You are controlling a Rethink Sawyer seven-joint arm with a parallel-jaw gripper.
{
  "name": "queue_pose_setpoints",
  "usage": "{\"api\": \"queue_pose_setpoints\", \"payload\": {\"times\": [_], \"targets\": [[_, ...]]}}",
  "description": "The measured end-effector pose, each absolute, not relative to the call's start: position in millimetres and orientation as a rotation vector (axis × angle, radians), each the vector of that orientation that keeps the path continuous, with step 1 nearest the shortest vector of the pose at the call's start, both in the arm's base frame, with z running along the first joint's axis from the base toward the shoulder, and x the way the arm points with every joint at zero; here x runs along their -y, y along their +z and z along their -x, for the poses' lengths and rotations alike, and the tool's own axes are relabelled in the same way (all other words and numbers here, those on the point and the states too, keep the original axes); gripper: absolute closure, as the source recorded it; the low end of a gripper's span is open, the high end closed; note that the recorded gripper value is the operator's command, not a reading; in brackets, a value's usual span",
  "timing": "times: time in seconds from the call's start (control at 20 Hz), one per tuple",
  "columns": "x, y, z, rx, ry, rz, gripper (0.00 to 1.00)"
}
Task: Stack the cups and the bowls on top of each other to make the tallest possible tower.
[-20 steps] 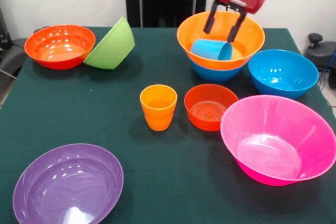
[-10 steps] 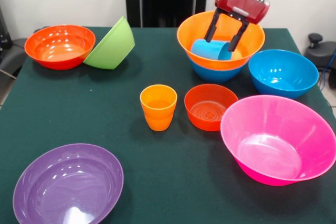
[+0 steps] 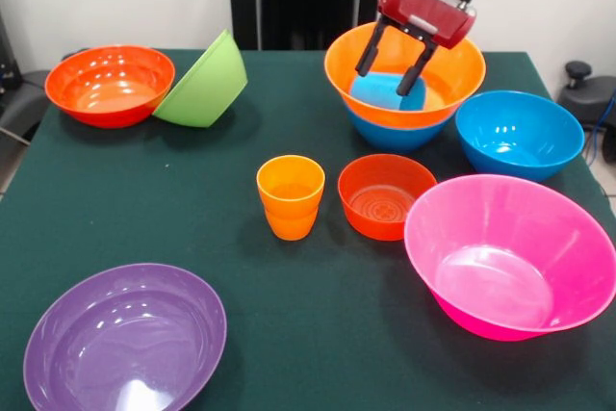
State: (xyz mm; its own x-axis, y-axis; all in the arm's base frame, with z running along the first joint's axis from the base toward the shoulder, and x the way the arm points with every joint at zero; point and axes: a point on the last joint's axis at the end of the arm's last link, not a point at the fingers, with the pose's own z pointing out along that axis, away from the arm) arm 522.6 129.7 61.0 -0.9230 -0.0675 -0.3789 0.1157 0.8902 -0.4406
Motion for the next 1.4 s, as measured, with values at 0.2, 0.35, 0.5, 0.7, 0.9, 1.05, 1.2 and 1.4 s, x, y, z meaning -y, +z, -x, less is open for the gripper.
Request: {"api": "queue_pose_setpoints", "payload": {"times": [0.2,0.35,0.5,0.7,0.9,1.05,1.2,1.4], "targets": [[-126.5,59.7,-520.4,-2.682,-0.671,-0.048,0.00],[-125.0,57.9,-517.3,-2.703,-0.682,-0.057,0.00],[-124.6,57.0,-514.7,-2.721,-0.688,-0.065,0.00],[-124.5,56.7,-513.2,-2.732,-0.691,-0.070,0.00],[-124.7,57.3,-513.5,-2.732,-0.690,-0.070,0.00],[-124.7,58.3,-514.1,-2.730,-0.688,-0.072,0.00],[-125.2,59.8,-514.9,-2.728,-0.684,-0.074,0.00],[-125.3,60.9,-515.7,-2.727,-0.681,-0.077,0.00]]}}
